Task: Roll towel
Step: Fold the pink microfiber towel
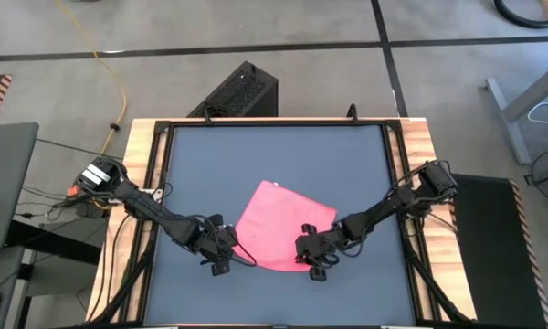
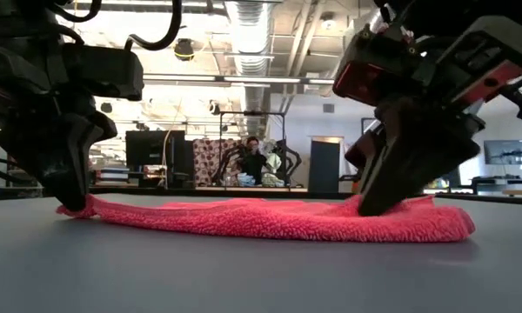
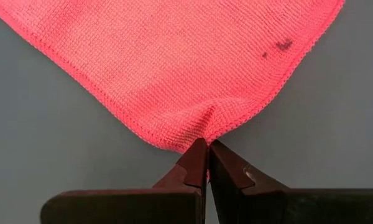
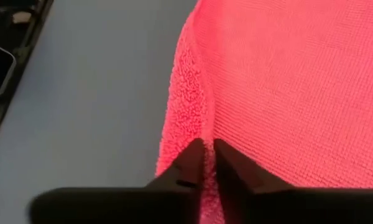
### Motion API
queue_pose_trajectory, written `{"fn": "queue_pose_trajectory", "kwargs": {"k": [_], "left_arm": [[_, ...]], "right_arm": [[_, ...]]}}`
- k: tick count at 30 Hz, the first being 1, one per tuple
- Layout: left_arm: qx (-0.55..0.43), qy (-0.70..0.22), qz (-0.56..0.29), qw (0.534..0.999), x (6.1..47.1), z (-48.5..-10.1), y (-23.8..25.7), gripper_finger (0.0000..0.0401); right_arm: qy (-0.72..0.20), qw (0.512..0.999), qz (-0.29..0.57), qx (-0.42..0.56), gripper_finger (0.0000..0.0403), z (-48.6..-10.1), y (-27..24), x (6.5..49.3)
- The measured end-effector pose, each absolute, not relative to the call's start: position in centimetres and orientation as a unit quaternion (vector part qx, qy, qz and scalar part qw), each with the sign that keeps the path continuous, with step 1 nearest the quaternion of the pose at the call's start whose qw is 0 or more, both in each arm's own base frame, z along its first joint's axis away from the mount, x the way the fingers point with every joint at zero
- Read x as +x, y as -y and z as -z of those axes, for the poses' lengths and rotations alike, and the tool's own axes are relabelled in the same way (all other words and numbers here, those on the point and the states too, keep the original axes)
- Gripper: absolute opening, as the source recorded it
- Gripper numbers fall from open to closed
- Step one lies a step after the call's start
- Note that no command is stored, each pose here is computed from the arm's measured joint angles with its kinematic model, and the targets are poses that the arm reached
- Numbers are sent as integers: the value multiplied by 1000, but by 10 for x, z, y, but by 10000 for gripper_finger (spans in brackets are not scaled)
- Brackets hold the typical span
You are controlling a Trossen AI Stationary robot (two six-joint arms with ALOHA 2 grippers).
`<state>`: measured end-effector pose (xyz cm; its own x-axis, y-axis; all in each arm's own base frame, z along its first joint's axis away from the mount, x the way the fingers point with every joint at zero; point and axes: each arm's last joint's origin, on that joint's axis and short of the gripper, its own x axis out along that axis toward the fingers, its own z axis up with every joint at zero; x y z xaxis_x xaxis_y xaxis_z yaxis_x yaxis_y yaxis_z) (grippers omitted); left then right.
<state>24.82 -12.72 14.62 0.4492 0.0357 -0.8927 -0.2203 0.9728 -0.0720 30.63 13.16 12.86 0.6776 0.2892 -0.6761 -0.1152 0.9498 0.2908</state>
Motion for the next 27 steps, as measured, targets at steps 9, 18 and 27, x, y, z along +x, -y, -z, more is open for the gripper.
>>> {"fn": "queue_pose_trajectory", "kwargs": {"k": [9,18,27], "left_arm": [[-85,-502,-54,859,245,-161,126,0],[-8,-438,20,899,280,-211,119,0],[62,-456,-35,887,315,-237,38,0]], "right_arm": [[-367,910,-109,157,24,-165,-159,280],[-381,914,69,122,21,-172,-167,239],[-413,872,248,86,16,-190,-107,220]]}}
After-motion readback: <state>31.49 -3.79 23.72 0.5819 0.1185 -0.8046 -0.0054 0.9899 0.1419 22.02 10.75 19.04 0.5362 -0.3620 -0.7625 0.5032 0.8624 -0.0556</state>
